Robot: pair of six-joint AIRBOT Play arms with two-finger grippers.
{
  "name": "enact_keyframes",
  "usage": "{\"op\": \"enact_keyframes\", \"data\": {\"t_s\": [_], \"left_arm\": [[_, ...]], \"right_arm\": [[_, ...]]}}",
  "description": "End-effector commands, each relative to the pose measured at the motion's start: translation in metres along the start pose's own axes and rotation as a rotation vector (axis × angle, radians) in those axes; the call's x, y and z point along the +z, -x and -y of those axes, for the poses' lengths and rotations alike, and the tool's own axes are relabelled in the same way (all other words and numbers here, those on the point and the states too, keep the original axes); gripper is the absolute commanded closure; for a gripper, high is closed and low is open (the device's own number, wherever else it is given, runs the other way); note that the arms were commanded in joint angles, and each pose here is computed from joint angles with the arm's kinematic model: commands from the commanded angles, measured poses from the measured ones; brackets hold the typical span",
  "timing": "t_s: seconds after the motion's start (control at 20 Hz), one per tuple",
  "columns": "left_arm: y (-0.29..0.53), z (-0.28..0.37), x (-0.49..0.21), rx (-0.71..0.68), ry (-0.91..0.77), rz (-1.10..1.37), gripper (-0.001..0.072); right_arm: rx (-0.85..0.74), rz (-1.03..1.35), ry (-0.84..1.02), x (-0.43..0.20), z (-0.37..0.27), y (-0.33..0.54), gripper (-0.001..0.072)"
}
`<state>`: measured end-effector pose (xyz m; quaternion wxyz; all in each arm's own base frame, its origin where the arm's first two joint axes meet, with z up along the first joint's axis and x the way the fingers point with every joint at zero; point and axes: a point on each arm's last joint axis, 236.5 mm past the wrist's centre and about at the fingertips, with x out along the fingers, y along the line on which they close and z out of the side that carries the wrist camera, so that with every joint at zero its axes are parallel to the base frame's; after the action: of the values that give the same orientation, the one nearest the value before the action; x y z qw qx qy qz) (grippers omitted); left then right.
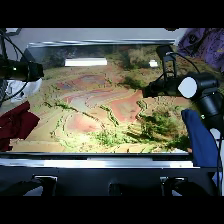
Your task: Fold the clothes and pants, and hang the long-sleeved shirts on hangers.
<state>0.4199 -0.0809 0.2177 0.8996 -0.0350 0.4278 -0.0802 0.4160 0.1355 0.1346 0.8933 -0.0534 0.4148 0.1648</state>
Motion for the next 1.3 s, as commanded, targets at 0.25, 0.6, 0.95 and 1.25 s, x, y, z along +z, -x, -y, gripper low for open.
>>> {"op": "enact_keyframes", "data": {"t_s": [0.25, 0.6, 0.95, 1.25], "left_arm": [[0.000, 0.000, 0.000, 0.000, -0.001, 0.002, 0.0688], [-0.001, 0.000, 0.000, 0.000, -0.001, -0.002, 0.0688], [-0.023, -0.035, -0.020, 0.152, 0.191, -0.099, -0.0007], [-0.042, -0.165, -0.104, 0.537, 0.329, -0.299, -0.0006]], "right_arm": [[0.000, 0.001, 0.001, 0.000, 0.000, 0.000, 0.0684], [0.001, 0.001, 0.001, 0.000, 0.000, 0.000, 0.0684], [0.001, 0.005, 0.000, 0.001, -0.001, 0.000, 0.0684], [0.003, -0.022, 0.000, -0.005, -0.001, 0.000, 0.0684]]}}
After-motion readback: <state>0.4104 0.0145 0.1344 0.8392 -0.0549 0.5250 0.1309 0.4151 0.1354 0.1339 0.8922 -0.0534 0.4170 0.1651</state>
